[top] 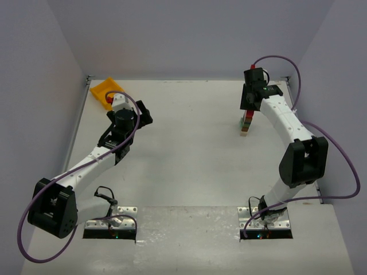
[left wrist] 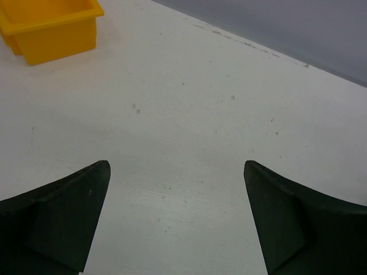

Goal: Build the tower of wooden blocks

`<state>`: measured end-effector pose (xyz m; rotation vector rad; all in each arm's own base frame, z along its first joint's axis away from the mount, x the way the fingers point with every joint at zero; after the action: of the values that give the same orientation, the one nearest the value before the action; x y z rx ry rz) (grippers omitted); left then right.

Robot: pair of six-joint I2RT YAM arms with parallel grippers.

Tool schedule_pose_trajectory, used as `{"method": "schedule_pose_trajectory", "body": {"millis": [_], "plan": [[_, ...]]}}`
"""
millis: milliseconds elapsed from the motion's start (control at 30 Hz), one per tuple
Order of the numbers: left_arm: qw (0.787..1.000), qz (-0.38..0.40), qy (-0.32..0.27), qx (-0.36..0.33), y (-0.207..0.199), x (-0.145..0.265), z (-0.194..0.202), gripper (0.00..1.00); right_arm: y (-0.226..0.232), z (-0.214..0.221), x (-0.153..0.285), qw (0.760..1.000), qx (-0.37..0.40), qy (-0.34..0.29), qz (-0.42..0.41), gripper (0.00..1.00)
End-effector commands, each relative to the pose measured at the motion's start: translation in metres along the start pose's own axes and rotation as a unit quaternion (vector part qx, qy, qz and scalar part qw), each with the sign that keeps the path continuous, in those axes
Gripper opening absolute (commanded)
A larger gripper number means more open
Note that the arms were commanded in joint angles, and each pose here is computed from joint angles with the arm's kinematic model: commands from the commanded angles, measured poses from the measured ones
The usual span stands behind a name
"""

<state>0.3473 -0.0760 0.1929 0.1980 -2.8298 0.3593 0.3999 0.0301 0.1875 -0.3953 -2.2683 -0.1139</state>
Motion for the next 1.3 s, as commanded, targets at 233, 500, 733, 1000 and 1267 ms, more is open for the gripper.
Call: {"method": "schedule_pose_trajectory", "body": {"millis": [233, 500, 733, 1000, 1267], "plan": [[0.999, 0.011, -0.034, 0.019, -0.009, -0.004, -0.026, 1.0, -0.004, -0.015, 0.02, 1.0, -0.001, -0.027, -0.013, 0.5], [0.999, 0.013, -0.034, 0.019, -0.009, -0.004, -0.026, 1.0, -0.004, -0.009, 0.026, 0.999, 0.015, -0.022, -0.029, 0.52], [0.999, 0.014, -0.035, 0.02, -0.01, -0.004, -0.026, 1.0, -0.008, -0.002, 0.031, 0.999, 0.026, -0.017, -0.031, 0.53], [0.999, 0.015, -0.034, 0.019, -0.01, -0.004, -0.026, 1.0, -0.01, 0.003, 0.027, 0.999, 0.034, -0.01, -0.025, 0.54], [0.999, 0.015, -0.034, 0.019, -0.01, -0.004, -0.026, 1.0, -0.014, 0.002, 0.025, 0.999, 0.033, -0.009, -0.012, 0.53]]}}
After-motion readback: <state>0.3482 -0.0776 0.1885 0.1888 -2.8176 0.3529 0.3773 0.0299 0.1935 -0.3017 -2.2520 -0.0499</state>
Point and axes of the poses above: each gripper's point midway between its finger pads, its own x axis back along the fingers, its own y axis along the line the jaws close on, z = x × y, the point moved 3 cm from there along x, back along the fingers, and after that the axes turned 6 degrees about -x, right-handed, at the moved point
